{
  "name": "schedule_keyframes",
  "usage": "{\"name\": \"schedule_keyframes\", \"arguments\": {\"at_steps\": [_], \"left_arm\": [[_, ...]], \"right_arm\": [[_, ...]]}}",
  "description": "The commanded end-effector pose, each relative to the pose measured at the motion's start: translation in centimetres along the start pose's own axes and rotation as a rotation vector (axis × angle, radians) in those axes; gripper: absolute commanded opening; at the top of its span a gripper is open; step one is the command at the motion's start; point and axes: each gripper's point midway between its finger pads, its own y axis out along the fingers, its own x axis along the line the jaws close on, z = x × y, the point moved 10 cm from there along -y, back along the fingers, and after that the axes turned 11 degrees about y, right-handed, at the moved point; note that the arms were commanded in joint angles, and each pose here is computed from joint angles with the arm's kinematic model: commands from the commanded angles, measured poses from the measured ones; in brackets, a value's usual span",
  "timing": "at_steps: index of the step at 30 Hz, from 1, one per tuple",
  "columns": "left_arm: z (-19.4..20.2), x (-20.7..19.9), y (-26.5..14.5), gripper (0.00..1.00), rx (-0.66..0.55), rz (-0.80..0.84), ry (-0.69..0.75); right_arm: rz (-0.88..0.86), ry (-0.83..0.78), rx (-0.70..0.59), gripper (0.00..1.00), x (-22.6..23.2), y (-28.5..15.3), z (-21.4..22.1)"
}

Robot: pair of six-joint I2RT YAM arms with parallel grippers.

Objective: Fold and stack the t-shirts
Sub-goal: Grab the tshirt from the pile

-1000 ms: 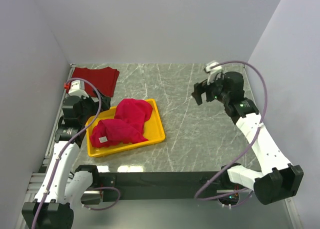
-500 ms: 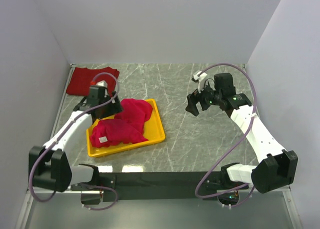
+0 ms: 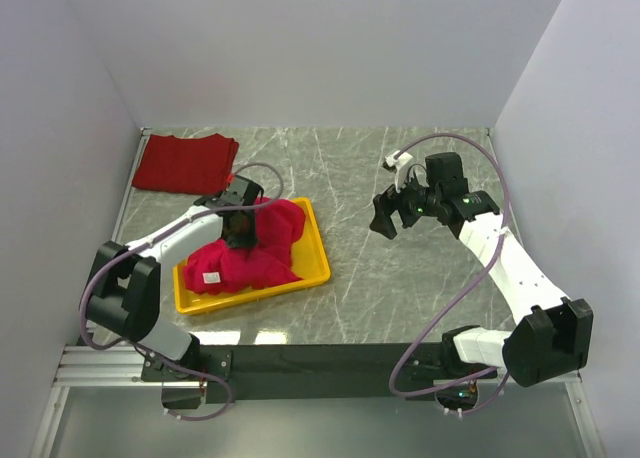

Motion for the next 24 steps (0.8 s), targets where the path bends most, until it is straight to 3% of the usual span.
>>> {"name": "schedule_keyframes", "arguments": {"at_steps": [1,2,3,7,13,18,19,24], "left_arm": [[-1.4,-0.8,-1.6,0.28,-0.074,-0.008,0.043],[-1.7,-1.0,-1.9,0.18,-0.092,0.008,0.042],[-2.2,-1.0,-2.8,0.01,-0.139,0.028,0.033],[-4.8,-1.4,-7.5,0.01,-0.346,0.155,-0.006],[-11.1,-2.5,-17.9,0.01,-0.743,0.396,-0.055],[-15.5,-4.0,-23.8,0.0,-0.945,0.595,-0.06],[-16.8,-4.1,-26.6,0.0,-1.04,0.65,-0.06],[-21.3,-6.2,-31.7,0.0,-1.215,0.907,-0.057]], "right_arm": [[0.0,-0.028,-0.06,1.0,0.4,-0.8,-1.0],[0.0,-0.034,-0.065,1.0,0.5,-1.1,-1.2],[0.005,-0.033,-0.066,1.0,0.4,-1.2,-1.2],[0.017,-0.043,-0.097,1.0,0.4,-2.3,-2.0],[0.02,-0.045,-0.161,1.0,0.3,-4.2,-3.7],[0.031,-0.024,-0.218,1.0,0.2,-5.6,-5.0],[0.043,-0.021,-0.239,1.0,0.0,-6.2,-5.3],[0.078,0.031,-0.301,1.0,-1.0,-7.7,-5.8]]}}
